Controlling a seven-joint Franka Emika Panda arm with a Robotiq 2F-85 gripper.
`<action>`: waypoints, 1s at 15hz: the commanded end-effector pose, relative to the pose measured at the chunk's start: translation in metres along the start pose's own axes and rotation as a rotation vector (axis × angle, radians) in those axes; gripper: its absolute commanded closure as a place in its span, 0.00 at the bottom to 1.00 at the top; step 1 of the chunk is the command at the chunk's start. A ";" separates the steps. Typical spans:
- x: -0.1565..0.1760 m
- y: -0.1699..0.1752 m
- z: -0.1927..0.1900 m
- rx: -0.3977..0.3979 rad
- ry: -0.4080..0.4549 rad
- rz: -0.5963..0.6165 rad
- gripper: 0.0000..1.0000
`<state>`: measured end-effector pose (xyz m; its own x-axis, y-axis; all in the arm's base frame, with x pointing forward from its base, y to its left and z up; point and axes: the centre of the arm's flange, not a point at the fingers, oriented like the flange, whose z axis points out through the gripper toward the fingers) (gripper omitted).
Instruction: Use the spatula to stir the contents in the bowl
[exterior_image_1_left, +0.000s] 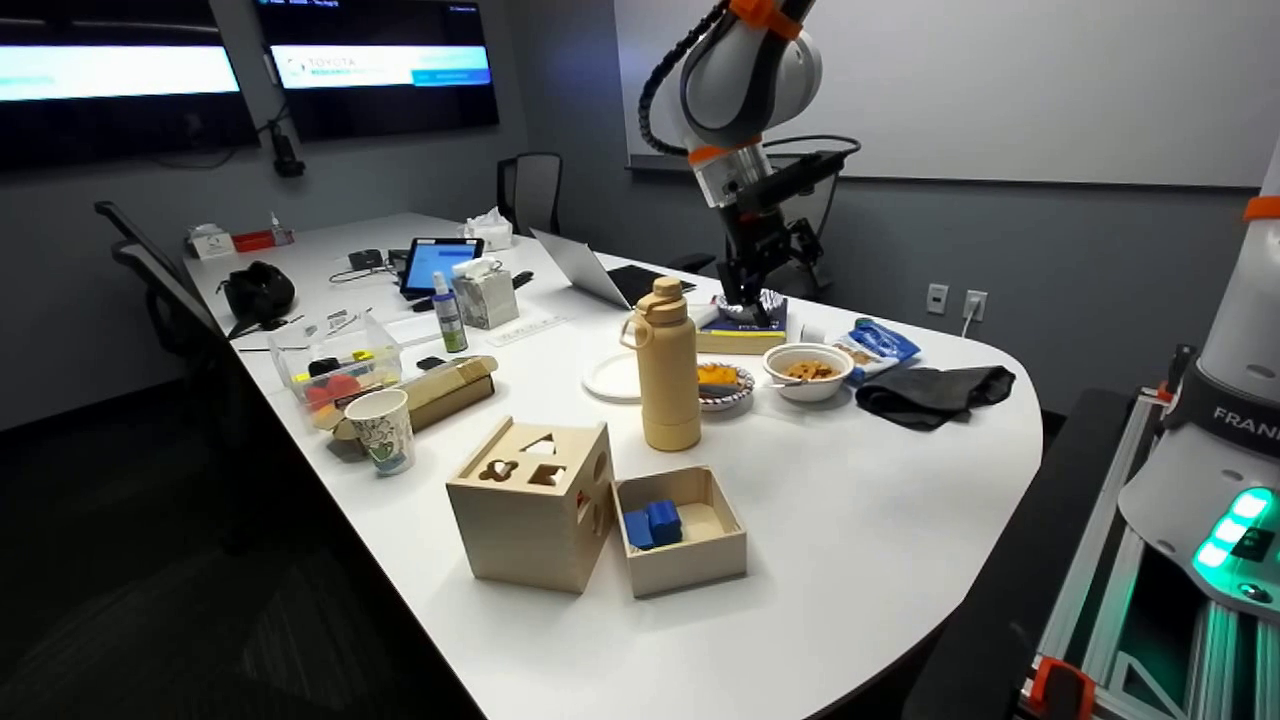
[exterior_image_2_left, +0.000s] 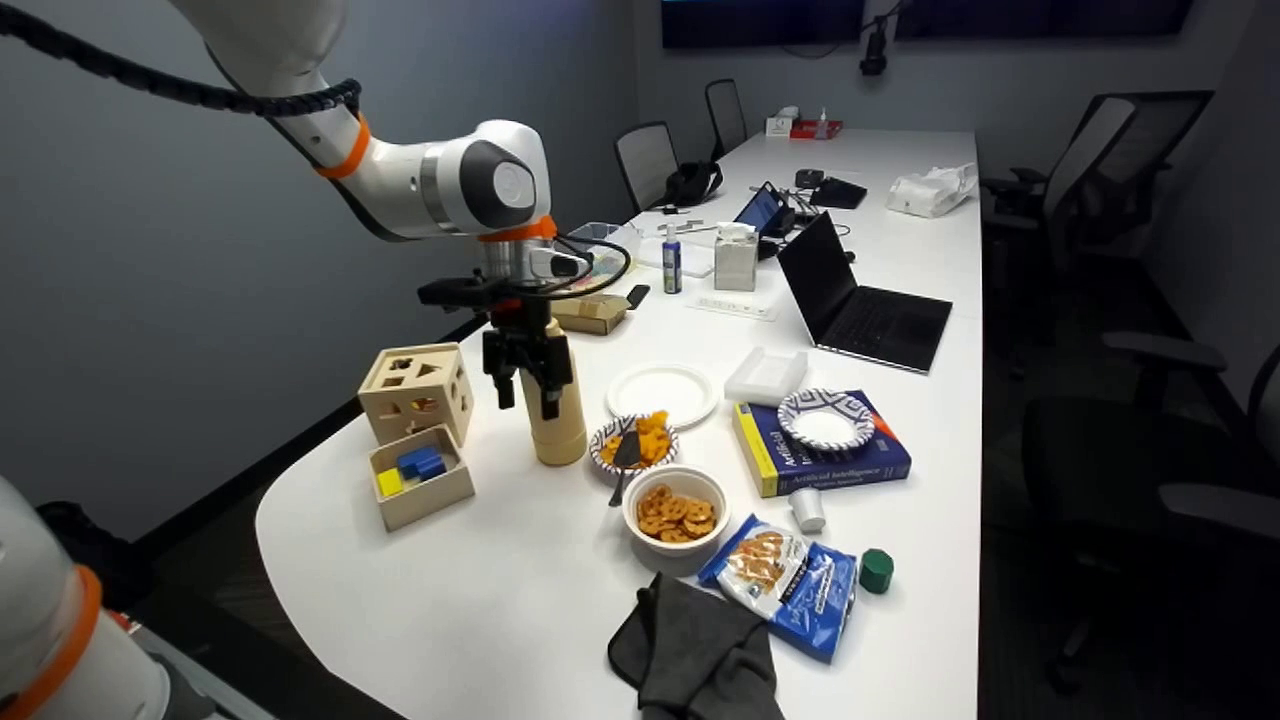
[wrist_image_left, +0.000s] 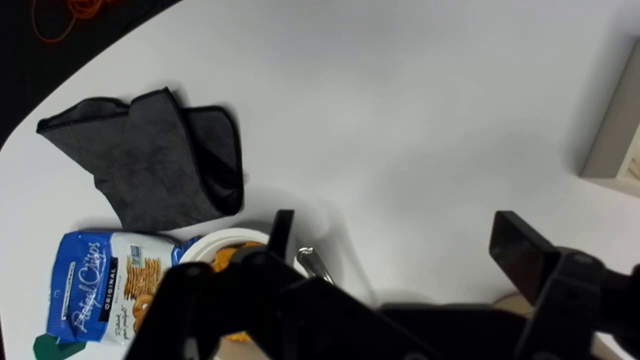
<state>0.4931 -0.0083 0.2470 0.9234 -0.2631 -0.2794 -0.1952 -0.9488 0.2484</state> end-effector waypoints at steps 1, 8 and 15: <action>0.017 -0.004 0.030 -0.049 0.114 0.016 0.00; 0.016 -0.022 0.073 -0.199 0.353 -0.048 0.00; 0.013 -0.029 0.106 -0.324 0.450 -0.091 0.00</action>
<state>0.4843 -0.0043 0.1545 0.9977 -0.0365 0.0563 -0.0599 -0.8624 0.5026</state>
